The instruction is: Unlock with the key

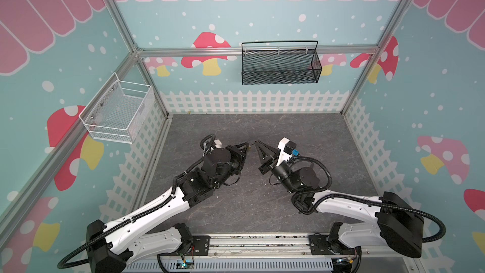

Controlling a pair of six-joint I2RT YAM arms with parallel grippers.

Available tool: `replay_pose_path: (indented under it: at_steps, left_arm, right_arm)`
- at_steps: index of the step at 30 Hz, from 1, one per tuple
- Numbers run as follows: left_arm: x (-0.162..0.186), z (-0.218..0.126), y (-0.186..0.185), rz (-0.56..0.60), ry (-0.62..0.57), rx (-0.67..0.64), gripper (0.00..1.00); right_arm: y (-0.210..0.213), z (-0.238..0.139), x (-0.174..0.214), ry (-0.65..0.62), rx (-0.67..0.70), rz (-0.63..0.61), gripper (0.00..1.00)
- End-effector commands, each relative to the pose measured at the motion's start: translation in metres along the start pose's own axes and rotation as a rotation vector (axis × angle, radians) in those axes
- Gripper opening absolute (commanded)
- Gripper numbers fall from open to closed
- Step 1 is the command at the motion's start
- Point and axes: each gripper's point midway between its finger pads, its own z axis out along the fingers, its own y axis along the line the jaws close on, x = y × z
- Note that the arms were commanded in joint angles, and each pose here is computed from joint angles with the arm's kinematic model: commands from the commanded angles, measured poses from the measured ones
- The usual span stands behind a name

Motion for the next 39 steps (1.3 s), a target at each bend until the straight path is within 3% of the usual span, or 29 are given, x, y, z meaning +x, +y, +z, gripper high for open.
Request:
replay_pose_path:
  at_steps: [1, 10, 16, 27, 39]
  left_arm:
    - [0.006, 0.002, -0.008, -0.033, 0.023, 0.034, 0.0]
    - [0.008, 0.004, -0.009, -0.044, 0.031, 0.049, 0.0]
    - [-0.003, -0.001, -0.015, -0.043, -0.027, 0.076, 0.0]
    - [-0.021, -0.003, -0.02, -0.048, -0.117, 0.125, 0.0]
    - [-0.024, -0.005, -0.023, -0.013, -0.133, 0.133, 0.0]
  right_arm:
    - [0.001, 0.008, 0.002, 0.002, -0.003, -0.035, 0.0]
    - [0.004, 0.013, -0.004, -0.021, -0.009, -0.045, 0.0]
    - [0.014, 0.007, 0.019, 0.038, -0.087, -0.012, 0.0]
    - [0.011, -0.007, 0.042, 0.143, -0.092, -0.004, 0.0]
    - [0.005, -0.007, 0.054, 0.196, -0.059, 0.0, 0.0]
